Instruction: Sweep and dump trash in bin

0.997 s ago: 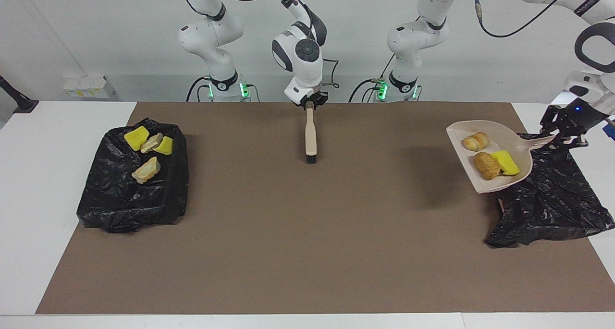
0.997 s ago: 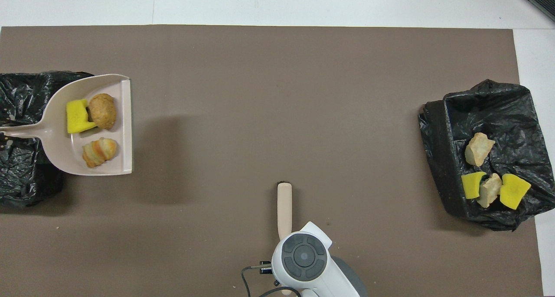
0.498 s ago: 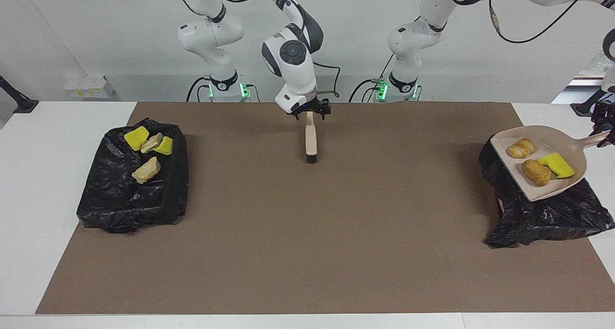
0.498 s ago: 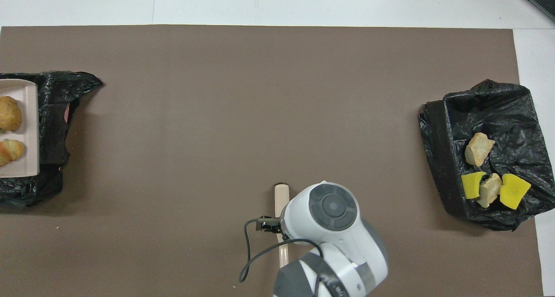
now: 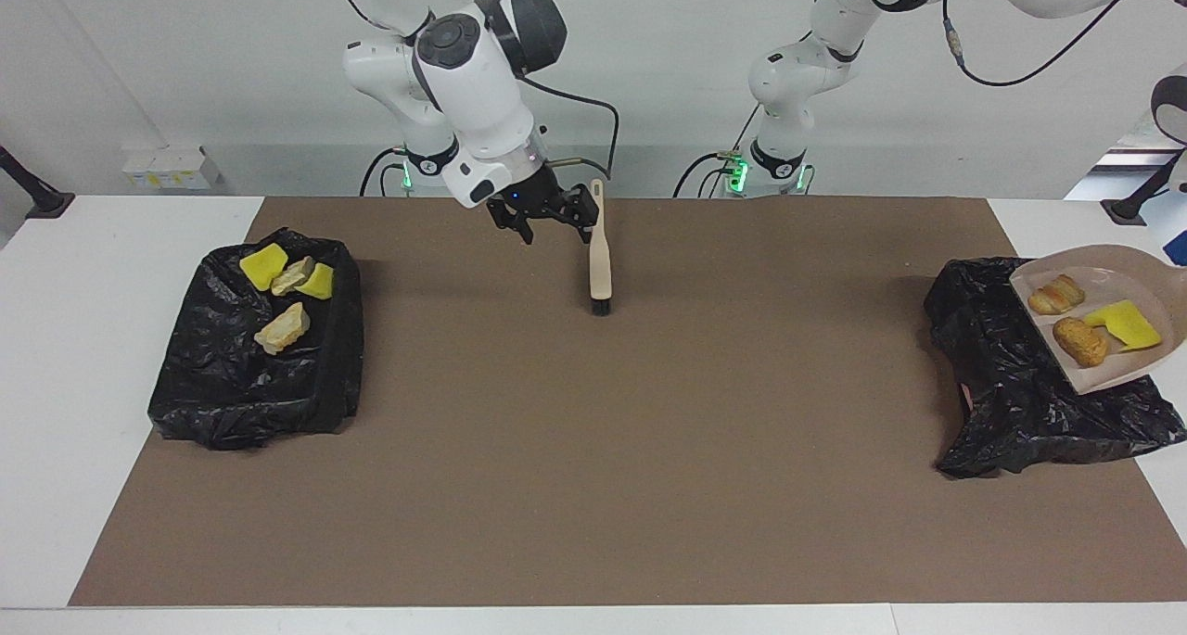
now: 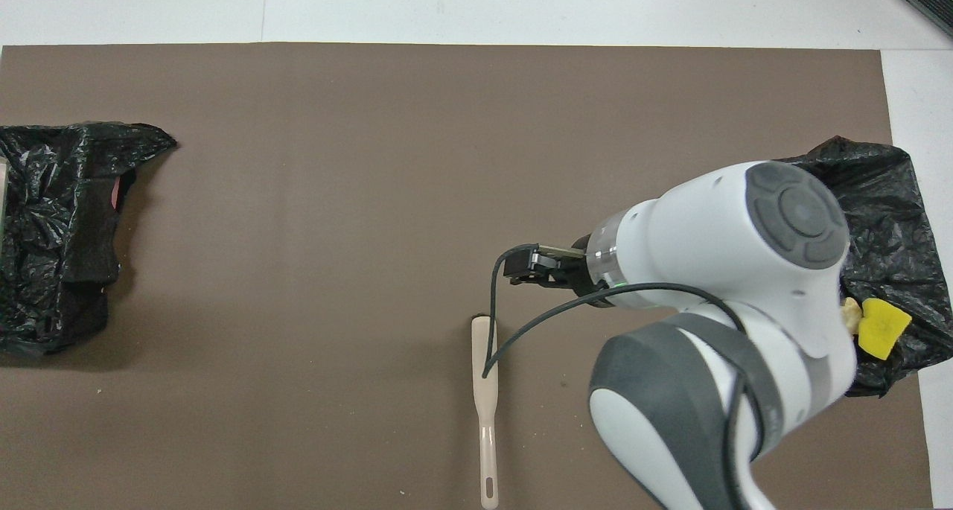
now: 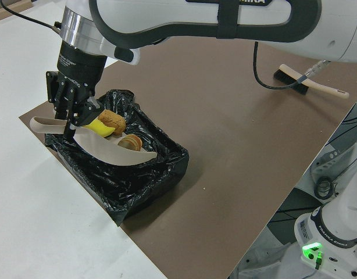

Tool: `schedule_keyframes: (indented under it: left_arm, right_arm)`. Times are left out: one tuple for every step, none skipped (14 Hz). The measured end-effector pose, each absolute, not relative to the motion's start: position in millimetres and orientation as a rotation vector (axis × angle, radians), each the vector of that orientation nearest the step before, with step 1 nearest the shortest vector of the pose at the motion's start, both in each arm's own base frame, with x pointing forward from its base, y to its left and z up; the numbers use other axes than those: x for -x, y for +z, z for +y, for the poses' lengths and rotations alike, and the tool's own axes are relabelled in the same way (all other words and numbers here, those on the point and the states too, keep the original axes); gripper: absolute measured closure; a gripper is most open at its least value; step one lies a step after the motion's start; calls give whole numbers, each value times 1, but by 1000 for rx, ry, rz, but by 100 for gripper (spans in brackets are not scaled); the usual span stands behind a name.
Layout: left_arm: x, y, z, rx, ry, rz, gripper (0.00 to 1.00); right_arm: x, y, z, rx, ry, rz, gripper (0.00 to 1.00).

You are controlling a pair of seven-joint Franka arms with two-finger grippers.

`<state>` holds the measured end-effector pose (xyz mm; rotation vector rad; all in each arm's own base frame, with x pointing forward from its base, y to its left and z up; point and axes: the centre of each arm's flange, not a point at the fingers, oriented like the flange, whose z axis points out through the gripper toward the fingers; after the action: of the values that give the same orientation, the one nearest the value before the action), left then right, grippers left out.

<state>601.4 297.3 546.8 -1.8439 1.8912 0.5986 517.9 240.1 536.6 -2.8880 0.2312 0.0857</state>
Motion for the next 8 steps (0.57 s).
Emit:
schedule_keyframes:
  left_arm:
    - [-602,542,288,1825,642,1848,69]
    - [-602,539,277,1804,671,1811,69]
    - [-600,536,265,1780,700,1767,69]
    - [-596,536,257,1751,734,1724,69]
    - [-592,538,252,1716,768,1688,69]
    - [-588,541,248,1683,793,1668,69]
    - [-586,546,246,1644,821,1655,69]
    - [-585,551,245,1608,845,1642,69]
  right_arm:
    - [-524,549,224,2941,53,181,0]
    - [-529,561,210,2994,21,147,0]
    - [-533,573,196,3046,-11,131,0]
    - [-537,583,184,3083,-34,134,0]
    - [-540,592,172,3110,-53,154,0]
    - [-543,599,160,3122,-67,181,0]
    - [-546,607,147,3133,-80,211,0]
    - [-548,615,134,3149,-87,238,0]
